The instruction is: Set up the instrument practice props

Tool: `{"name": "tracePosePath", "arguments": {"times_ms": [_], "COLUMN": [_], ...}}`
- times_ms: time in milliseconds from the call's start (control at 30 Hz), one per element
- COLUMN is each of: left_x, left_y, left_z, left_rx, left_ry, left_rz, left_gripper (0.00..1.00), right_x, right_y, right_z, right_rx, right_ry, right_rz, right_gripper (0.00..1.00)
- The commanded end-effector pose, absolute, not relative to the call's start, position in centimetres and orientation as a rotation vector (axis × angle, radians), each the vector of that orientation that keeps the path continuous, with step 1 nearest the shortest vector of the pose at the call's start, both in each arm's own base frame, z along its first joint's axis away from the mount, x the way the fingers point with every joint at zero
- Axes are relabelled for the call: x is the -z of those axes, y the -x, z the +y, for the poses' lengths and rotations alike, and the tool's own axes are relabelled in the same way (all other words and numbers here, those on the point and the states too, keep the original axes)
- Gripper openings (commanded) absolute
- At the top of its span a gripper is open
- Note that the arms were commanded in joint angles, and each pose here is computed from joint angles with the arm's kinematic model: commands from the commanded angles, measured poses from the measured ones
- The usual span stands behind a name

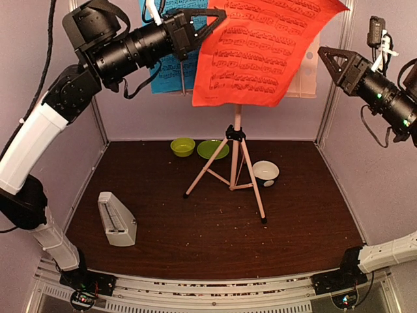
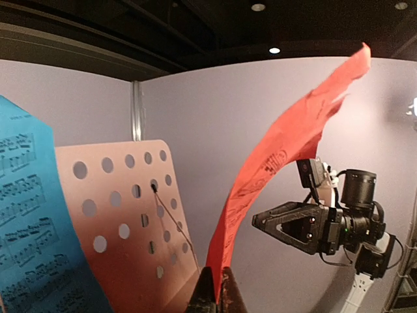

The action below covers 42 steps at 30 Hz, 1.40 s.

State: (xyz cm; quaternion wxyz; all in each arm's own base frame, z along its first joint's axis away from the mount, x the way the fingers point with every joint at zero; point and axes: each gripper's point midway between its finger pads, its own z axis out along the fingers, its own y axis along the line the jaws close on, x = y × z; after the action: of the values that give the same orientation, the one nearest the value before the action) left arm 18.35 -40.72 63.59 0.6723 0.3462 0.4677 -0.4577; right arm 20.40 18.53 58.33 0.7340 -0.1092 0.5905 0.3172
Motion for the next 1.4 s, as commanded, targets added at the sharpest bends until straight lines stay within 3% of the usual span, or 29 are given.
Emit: {"name": "tracePosePath", "arguments": {"times_ms": [0,367,800,933,1033,1167,1367], "left_x": [-68.0,-69.4,-68.5,-68.9,-69.2,-69.0,-68.6], "left_y": [-22.8,-27.8,-28.8,-28.9,-28.9,-29.4,-29.7], "left_z": [-37.4,-36.0,-36.5,-36.0,-35.7,-35.6,-36.1], "left_rx": [0.910,0.854,0.812,0.796,0.794,0.782,0.811], "left_ry": [-0.480,-0.253,-0.253,-0.225,-0.209,-0.185,-0.169], "left_rz": [1.010,1.035,1.040,1.023,1.005,1.025,1.028], "left_gripper": [0.00,0.00,0.00,0.00,0.00,0.00,0.00], "right_x": [-61.2,-61.2,-59.9,-59.9,-59.7,-59.9,-59.4], "right_y": [-23.3,-30.4,-33.2,-33.3,-33.2,-32.7,-32.4], "right_z": [15.3,17.4,21.0,20.6,20.4,20.4,20.9], "right_rx": [-0.542,-0.562,-0.700,-0.685,-0.676,-0.684,-0.687], "right_ry": [0.073,0.006,0.025,0.007,0.001,0.027,0.085], "right_rz": [1.322,1.487,1.534,1.531,1.528,1.493,1.467], "right_gripper": [0.37,0.40,0.40,0.30,0.15,0.02,0.00]}}
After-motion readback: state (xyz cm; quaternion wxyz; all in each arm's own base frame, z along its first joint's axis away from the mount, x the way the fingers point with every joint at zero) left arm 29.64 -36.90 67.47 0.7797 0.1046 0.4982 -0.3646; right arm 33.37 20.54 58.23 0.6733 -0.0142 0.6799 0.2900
